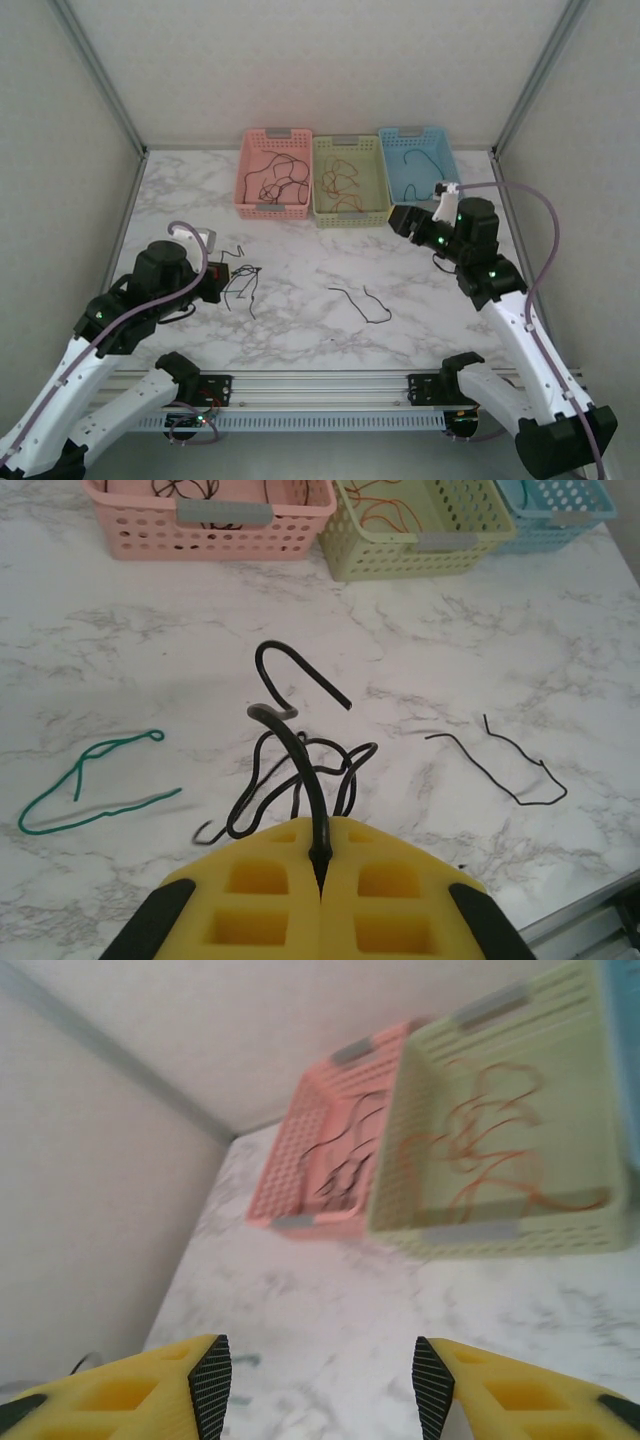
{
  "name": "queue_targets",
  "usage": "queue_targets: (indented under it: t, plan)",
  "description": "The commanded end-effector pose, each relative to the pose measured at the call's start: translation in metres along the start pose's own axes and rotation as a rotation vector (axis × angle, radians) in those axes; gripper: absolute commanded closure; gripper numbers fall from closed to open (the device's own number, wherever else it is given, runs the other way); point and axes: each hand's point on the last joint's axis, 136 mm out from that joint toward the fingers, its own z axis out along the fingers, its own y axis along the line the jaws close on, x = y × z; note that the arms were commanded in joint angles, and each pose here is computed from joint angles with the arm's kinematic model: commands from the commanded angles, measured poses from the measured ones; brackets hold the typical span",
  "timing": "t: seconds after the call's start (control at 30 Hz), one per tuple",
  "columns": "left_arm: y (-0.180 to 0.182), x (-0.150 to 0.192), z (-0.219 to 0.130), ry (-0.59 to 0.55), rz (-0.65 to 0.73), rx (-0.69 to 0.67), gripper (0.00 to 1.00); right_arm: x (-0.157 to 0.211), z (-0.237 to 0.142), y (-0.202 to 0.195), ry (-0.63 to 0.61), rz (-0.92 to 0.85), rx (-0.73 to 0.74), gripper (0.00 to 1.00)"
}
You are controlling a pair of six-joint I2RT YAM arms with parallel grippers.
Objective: Untangle the cables
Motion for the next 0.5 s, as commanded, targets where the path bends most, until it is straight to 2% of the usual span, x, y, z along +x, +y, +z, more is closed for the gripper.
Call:
queue_targets:
  t: [0.0,0.2,0.37,0.47]
  plan:
    - [-0.018,-0.016,-0.004,-0.030,-0.024,0.083,1.00,0.038,0.000,0.040,0.105,-0.069,-0.210,0.47]
    - [-0.030,-0.021,-0.003,-0.030,-0.035,0.139,1.00,0.100,0.015,0.081,0.249,-0.235,-0.380,0.59]
    - [-0.035,-0.027,-0.003,-0.038,-0.070,0.154,1.00,0.145,0.034,0.113,0.345,-0.296,-0.468,0.54]
    - [-0.041,-0.030,-0.003,-0.029,-0.090,0.181,1.00,0.167,0.042,0.133,0.323,-0.359,-0.554,0.49]
